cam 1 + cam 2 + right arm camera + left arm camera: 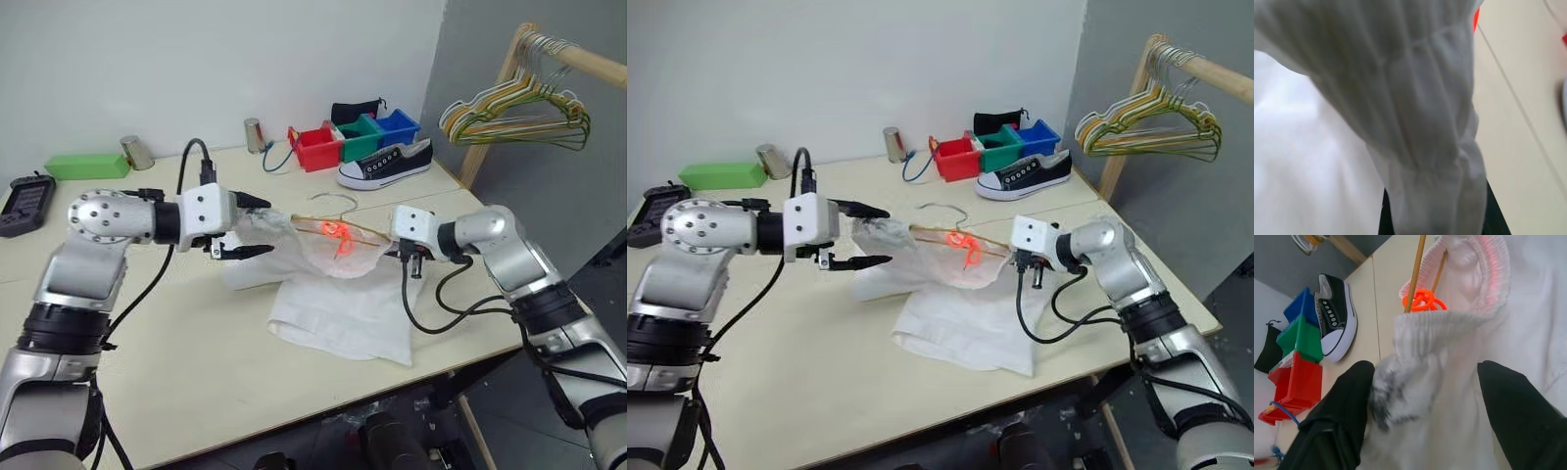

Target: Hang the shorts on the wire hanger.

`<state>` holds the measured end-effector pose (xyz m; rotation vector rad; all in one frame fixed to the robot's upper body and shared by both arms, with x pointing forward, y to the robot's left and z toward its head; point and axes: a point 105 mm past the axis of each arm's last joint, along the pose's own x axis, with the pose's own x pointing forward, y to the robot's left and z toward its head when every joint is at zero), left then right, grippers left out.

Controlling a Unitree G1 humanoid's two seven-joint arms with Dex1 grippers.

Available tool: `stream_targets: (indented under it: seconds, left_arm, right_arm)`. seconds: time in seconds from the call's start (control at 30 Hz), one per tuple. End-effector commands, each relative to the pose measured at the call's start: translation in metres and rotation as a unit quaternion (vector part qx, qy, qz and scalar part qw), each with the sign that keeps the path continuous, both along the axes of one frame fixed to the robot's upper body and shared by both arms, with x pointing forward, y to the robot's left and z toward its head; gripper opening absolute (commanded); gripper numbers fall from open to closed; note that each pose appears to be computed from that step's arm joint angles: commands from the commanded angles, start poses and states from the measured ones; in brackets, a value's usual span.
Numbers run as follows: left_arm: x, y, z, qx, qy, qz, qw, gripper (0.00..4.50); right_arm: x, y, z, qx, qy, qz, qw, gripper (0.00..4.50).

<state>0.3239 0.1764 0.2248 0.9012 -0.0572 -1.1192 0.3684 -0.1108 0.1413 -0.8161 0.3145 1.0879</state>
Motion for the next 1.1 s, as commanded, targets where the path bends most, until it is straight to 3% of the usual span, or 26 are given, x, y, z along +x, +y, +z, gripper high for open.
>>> stream_targets:
  seconds: [0.03,0.23,0.43,0.53,0.67,0.77,0.97,1.1]
  left_arm:
    - [-0.007,-0.005,0.029,-0.071,-0.023,0.014,0.997,4.43]
    - [0.003,-0.028,0.035,-0.211,-0.020,0.057,0.976,4.43]
    - [0.003,-0.064,0.021,-0.270,0.017,0.046,0.962,4.43]
    - [0.003,-0.088,0.016,-0.296,0.030,0.025,0.954,4.43]
    - [0.001,-0.123,0.012,-0.309,0.043,-0.014,0.950,4.43]
    - [0.000,-0.146,0.012,-0.320,0.048,-0.041,0.945,4.43]
    - [0.003,-0.185,0.021,-0.340,0.044,-0.081,0.936,4.43]
    - [0.006,-0.204,0.026,-0.352,0.037,-0.095,0.930,4.43]
  right_arm:
    - [-0.012,-0.007,0.014,0.059,0.012,-0.035,0.998,0.00]
    - [-0.023,-0.028,0.003,0.166,0.074,-0.181,0.967,0.00]
    - [-0.038,-0.070,-0.006,0.232,0.106,-0.333,0.908,0.00]
    - [-0.041,-0.097,-0.005,0.255,0.099,-0.407,0.871,0.00]
    - [-0.039,-0.142,0.006,0.294,0.070,-0.516,0.802,0.00]
    - [-0.045,-0.170,0.010,0.288,0.041,-0.571,0.768,0.00]
    - [-0.060,-0.203,0.008,0.245,0.008,-0.639,0.729,0.00]
    - [-0.053,-0.235,0.030,0.234,-0.059,-0.673,0.699,0.00]
